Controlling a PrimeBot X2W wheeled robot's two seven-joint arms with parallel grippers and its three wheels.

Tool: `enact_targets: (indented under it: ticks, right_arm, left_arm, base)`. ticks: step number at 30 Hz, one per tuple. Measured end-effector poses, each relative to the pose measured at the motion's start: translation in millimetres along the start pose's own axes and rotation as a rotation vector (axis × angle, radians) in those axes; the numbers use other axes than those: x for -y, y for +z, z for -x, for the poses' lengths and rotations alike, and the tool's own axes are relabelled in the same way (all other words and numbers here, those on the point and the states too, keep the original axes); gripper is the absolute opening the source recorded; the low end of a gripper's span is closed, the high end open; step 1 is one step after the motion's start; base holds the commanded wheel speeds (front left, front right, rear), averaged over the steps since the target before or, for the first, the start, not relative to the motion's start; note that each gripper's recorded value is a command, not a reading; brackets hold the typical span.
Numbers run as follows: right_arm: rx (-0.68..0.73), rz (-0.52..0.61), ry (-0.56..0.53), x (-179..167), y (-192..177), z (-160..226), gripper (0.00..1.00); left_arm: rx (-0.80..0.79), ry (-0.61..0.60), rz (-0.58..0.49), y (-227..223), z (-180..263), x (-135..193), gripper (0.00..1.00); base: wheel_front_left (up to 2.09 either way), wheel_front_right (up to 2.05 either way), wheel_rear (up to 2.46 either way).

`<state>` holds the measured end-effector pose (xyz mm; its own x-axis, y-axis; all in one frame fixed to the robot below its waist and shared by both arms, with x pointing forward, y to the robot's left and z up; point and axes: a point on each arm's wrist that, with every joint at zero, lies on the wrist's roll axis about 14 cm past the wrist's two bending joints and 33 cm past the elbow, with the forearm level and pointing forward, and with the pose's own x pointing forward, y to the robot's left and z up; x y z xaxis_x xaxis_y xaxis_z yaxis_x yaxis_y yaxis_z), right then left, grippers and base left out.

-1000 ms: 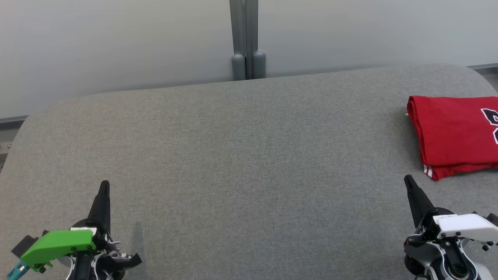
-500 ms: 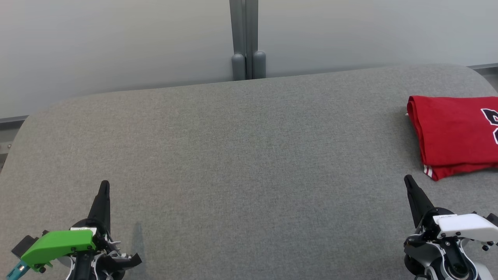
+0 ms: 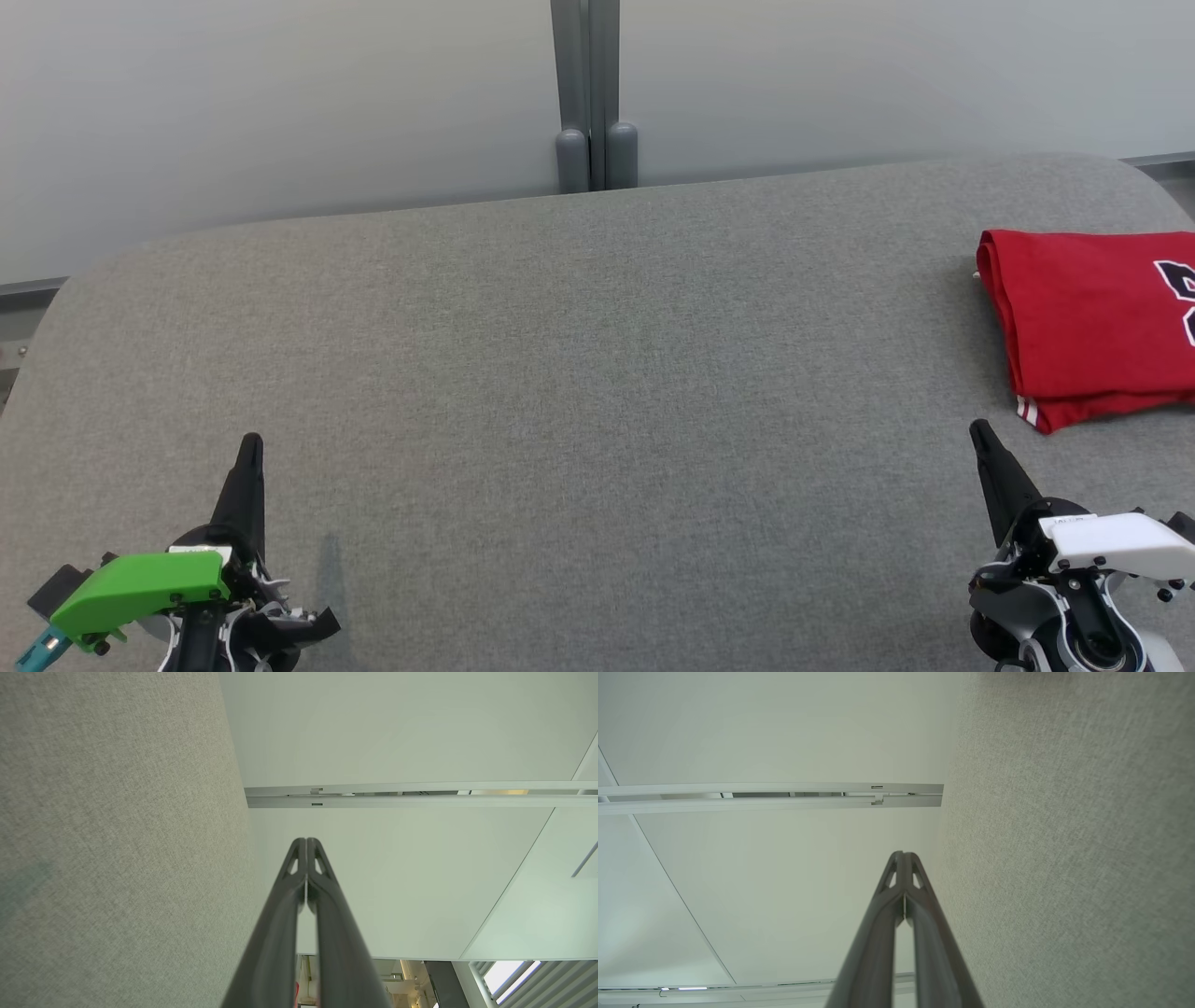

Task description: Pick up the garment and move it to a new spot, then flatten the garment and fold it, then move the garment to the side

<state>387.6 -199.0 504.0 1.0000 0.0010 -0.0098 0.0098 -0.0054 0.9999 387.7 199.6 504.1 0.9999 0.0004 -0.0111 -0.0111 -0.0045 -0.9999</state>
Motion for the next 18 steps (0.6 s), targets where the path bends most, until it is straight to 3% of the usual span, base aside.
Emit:
enact_targets:
  ticks: [18]
  right_arm:
    - [0.000, 0.000, 0.000, -0.1, 0.0, 0.0, 0.00]
  left_arm:
    - [0.000, 0.000, 0.000, 0.0, 0.0, 0.0, 0.00]
  base:
    - [0.00, 0.00, 0.00]
